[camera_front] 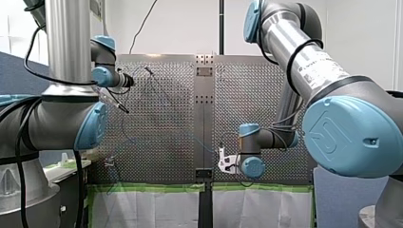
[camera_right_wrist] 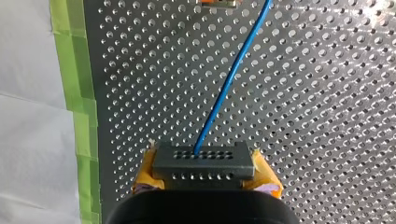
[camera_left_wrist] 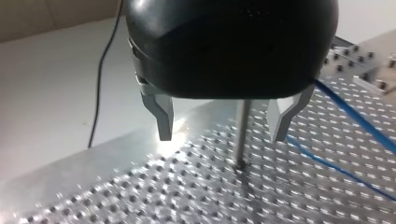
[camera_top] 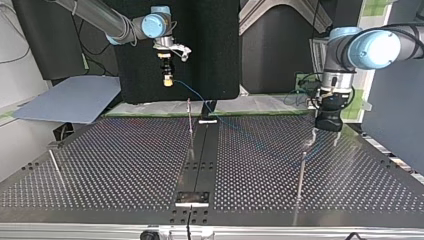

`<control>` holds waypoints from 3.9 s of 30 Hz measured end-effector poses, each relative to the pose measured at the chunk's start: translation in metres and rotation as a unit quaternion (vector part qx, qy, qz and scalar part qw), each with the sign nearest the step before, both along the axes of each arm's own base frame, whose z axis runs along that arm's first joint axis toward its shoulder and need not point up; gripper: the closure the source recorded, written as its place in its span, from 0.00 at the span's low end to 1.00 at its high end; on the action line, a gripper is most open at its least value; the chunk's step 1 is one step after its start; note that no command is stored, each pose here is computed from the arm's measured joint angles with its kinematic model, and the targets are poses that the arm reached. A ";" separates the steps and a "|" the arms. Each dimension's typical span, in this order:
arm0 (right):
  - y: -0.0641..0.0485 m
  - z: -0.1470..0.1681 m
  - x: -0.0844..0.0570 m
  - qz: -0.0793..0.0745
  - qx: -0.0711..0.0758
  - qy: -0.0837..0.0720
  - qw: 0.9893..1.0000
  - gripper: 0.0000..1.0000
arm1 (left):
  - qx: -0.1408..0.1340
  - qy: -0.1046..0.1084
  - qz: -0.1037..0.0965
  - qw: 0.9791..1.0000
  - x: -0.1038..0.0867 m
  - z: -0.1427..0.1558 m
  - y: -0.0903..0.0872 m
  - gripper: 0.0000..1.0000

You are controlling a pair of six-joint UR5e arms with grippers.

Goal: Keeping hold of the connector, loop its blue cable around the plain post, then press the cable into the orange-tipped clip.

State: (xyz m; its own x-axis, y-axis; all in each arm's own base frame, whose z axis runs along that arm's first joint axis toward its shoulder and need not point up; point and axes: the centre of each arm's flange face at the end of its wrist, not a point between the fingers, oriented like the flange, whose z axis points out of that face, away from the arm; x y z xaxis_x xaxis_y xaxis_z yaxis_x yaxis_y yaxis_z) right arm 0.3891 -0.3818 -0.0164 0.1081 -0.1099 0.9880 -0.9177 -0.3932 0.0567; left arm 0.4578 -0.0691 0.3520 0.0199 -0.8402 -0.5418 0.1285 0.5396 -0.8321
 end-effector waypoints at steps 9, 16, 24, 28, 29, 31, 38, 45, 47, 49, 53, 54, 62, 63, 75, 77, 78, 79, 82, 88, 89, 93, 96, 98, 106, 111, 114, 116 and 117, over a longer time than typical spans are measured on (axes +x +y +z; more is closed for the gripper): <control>0.001 0.000 0.001 0.002 0.001 0.000 1.000 1.00 | -0.003 -0.010 0.010 1.000 0.014 0.033 0.011 0.02; 0.001 0.000 0.001 0.002 0.001 -0.001 1.000 1.00 | 0.005 -0.025 0.010 1.000 0.024 0.062 0.014 0.02; 0.001 0.000 0.001 0.002 0.001 -0.001 1.000 1.00 | 0.030 -0.029 0.003 0.999 0.029 0.087 0.012 0.02; 0.001 0.000 0.001 0.002 0.001 -0.002 1.000 1.00 | 0.044 -0.023 0.013 0.999 0.034 0.093 0.014 0.02; 0.001 0.000 0.001 0.002 0.001 -0.002 1.000 1.00 | 0.047 -0.020 0.016 0.999 0.036 0.094 0.015 0.02; 0.001 0.000 0.001 0.002 0.001 -0.002 1.000 1.00 | 0.054 -0.013 0.025 0.998 0.042 0.094 0.017 0.02; 0.001 0.000 0.001 0.003 0.001 -0.003 1.000 1.00 | 0.087 0.010 0.035 0.996 0.058 0.101 0.019 0.02; 0.002 0.000 0.002 0.004 0.000 -0.003 1.000 1.00 | 0.120 0.023 0.035 0.992 0.068 0.114 0.016 0.02; 0.002 -0.001 0.002 0.005 0.000 -0.003 1.000 1.00 | 0.129 0.027 0.033 0.991 0.071 0.117 0.014 0.02; 0.002 0.000 0.003 0.006 -0.001 -0.004 1.000 1.00 | 0.139 0.034 0.030 0.989 0.075 0.118 0.011 0.02; 0.002 0.000 0.003 0.008 -0.002 -0.005 1.000 1.00 | 0.150 0.048 0.023 0.987 0.081 0.116 0.006 0.02; 0.002 0.000 0.004 0.009 -0.002 -0.006 1.000 1.00 | 0.151 0.049 0.022 0.987 0.082 0.117 0.005 0.02; 0.002 0.000 0.004 0.010 -0.002 -0.007 1.000 1.00 | 0.156 0.058 0.012 0.986 0.095 0.121 -0.002 0.02; 0.002 0.000 0.004 0.010 -0.002 -0.007 1.000 1.00 | 0.157 0.058 0.012 0.986 0.096 0.121 -0.003 0.02; 0.002 0.000 0.004 0.011 -0.002 -0.007 1.000 1.00 | 0.165 0.077 0.014 0.983 0.107 0.102 -0.006 0.02; 0.002 0.000 0.004 0.011 -0.002 -0.007 1.000 1.00 | 0.170 0.081 0.018 0.982 0.108 0.099 -0.006 0.02; 0.002 0.000 0.004 0.011 -0.002 -0.007 1.000 1.00 | 0.171 0.082 0.020 0.982 0.109 0.099 -0.006 0.02; 0.002 0.000 0.004 0.011 -0.002 -0.007 1.000 1.00 | 0.172 0.083 0.021 0.981 0.109 0.098 -0.006 0.02; 0.002 0.000 0.004 0.011 -0.002 -0.007 1.000 1.00 | 0.174 0.086 0.025 0.981 0.108 0.097 -0.006 0.02; 0.002 -0.001 0.004 0.011 -0.002 -0.006 1.000 1.00 | 0.187 0.108 0.027 0.976 0.103 0.093 -0.007 0.02; 0.002 -0.001 0.004 0.011 -0.002 -0.006 1.000 1.00 | 0.189 0.110 0.028 0.975 0.103 0.092 -0.007 0.02; 0.002 -0.001 0.004 0.011 -0.002 -0.006 1.000 1.00 | 0.194 0.120 0.029 0.973 0.101 0.090 -0.008 0.02; 0.002 -0.001 0.004 0.011 -0.001 -0.006 1.000 1.00 | 0.205 0.132 0.030 0.969 0.097 0.087 -0.014 0.02; 0.002 -0.001 0.004 0.010 -0.001 -0.006 1.000 1.00 | 0.214 0.143 0.031 0.966 0.093 0.084 -0.018 0.02; 0.002 -0.002 0.004 0.010 -0.001 -0.005 1.000 1.00 | 0.251 0.197 0.027 0.947 0.076 0.062 -0.027 0.02; 0.002 -0.002 0.004 0.010 -0.001 -0.005 1.000 1.00 | 0.255 0.213 0.020 0.943 0.069 0.061 -0.029 0.02; 0.003 -0.003 0.004 0.010 -0.001 -0.005 1.000 1.00 | 0.251 0.214 0.020 0.944 0.069 0.061 -0.028 0.02; 0.003 -0.003 0.003 0.010 0.000 -0.005 1.000 1.00 | 0.248 0.213 0.018 0.945 0.069 0.061 -0.029 0.02; 0.003 -0.003 0.003 0.010 0.000 -0.005 1.000 1.00 | 0.247 0.213 0.017 0.945 0.069 0.061 -0.029 0.02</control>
